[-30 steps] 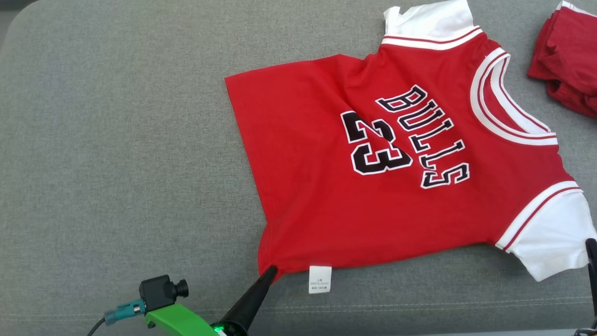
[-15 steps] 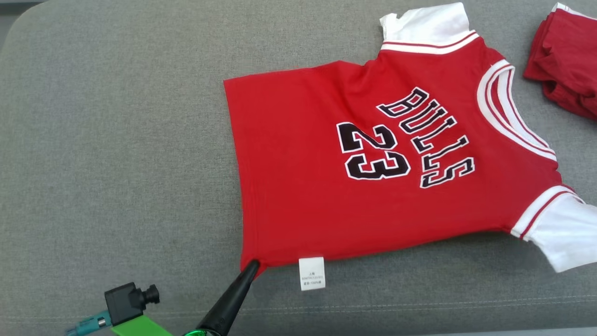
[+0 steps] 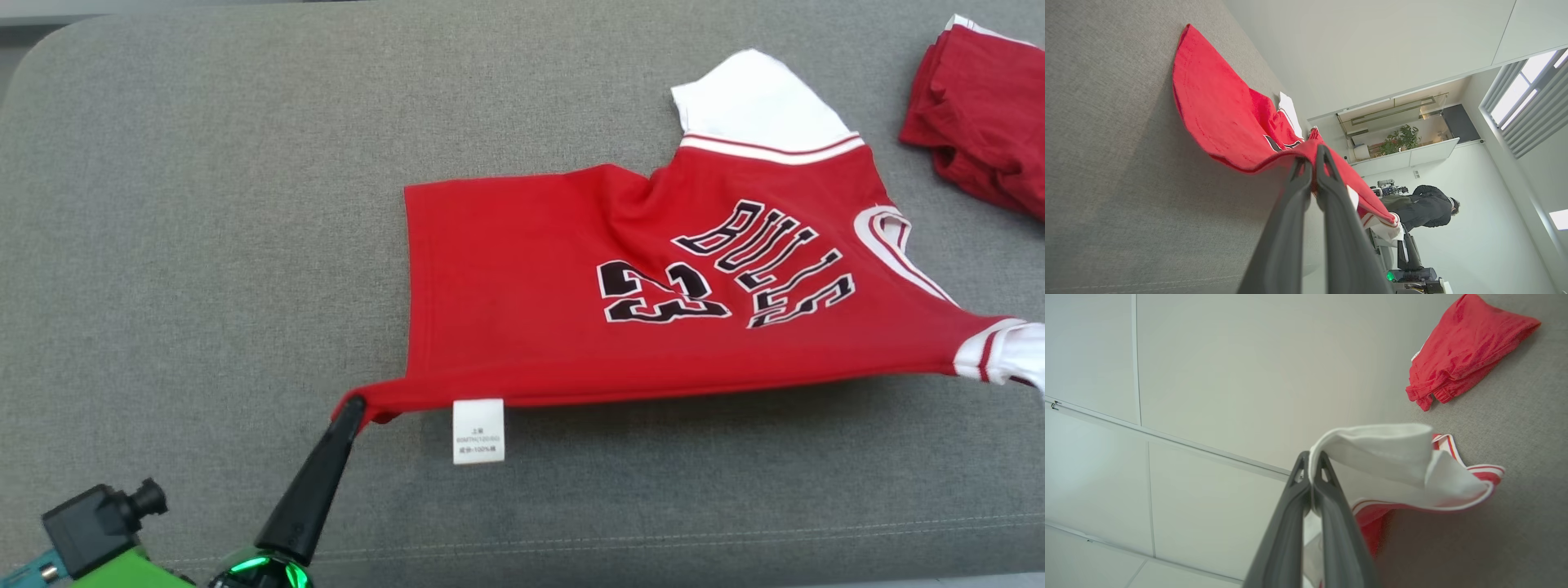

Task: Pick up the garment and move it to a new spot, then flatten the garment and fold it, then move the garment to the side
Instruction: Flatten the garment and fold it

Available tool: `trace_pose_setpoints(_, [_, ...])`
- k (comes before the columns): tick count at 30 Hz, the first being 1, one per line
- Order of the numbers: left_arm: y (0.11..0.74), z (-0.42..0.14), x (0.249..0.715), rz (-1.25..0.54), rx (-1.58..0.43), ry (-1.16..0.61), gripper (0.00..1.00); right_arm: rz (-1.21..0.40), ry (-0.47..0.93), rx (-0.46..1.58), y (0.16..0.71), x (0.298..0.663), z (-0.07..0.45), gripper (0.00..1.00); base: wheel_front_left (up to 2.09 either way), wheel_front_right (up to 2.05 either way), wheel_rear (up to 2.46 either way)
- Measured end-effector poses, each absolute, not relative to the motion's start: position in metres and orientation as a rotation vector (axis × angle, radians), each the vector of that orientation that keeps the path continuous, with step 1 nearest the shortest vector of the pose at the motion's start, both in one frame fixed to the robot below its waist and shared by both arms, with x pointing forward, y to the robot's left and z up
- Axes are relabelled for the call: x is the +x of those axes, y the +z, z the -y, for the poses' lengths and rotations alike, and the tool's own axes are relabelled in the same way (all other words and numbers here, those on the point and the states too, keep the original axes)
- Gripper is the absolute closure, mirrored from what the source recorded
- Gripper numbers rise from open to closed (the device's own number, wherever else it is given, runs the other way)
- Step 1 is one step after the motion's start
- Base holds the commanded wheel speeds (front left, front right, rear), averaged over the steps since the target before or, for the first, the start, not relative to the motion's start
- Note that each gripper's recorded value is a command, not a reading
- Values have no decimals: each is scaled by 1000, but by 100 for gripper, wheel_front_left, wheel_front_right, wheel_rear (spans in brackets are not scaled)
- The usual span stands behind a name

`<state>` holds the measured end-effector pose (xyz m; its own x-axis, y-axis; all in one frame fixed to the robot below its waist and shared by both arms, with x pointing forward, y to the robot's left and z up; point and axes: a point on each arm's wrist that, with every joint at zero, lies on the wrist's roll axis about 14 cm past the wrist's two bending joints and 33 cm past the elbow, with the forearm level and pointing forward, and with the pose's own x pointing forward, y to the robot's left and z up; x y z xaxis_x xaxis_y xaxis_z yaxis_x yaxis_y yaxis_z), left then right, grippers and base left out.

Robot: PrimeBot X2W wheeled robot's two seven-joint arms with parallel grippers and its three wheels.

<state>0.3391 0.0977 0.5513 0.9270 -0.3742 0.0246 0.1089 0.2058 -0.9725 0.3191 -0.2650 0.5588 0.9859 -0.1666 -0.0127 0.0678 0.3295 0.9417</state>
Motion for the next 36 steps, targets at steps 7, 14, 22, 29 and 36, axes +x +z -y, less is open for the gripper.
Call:
trace_pose_setpoints(7, [602,-118,347,-59,-1239,-394,100,334,5,1127,639,327,270,100,0,0,0])
trace_pose_setpoints(14, [636,-123,359,12,-1086,-479,100,379,162,1032,685,339,252,100,0,0,0])
trace_pose_setpoints(22, [654,-112,389,21,-994,-597,100,339,298,993,697,381,225,100,0,0,0])
trace_pose_setpoints(29, [636,-99,445,-51,-1058,-620,100,254,354,999,672,450,199,100,0,0,0])
trace_pose_setpoints(36, [619,-80,512,-104,-1023,-632,100,94,194,987,589,531,195,100,0,0,0])
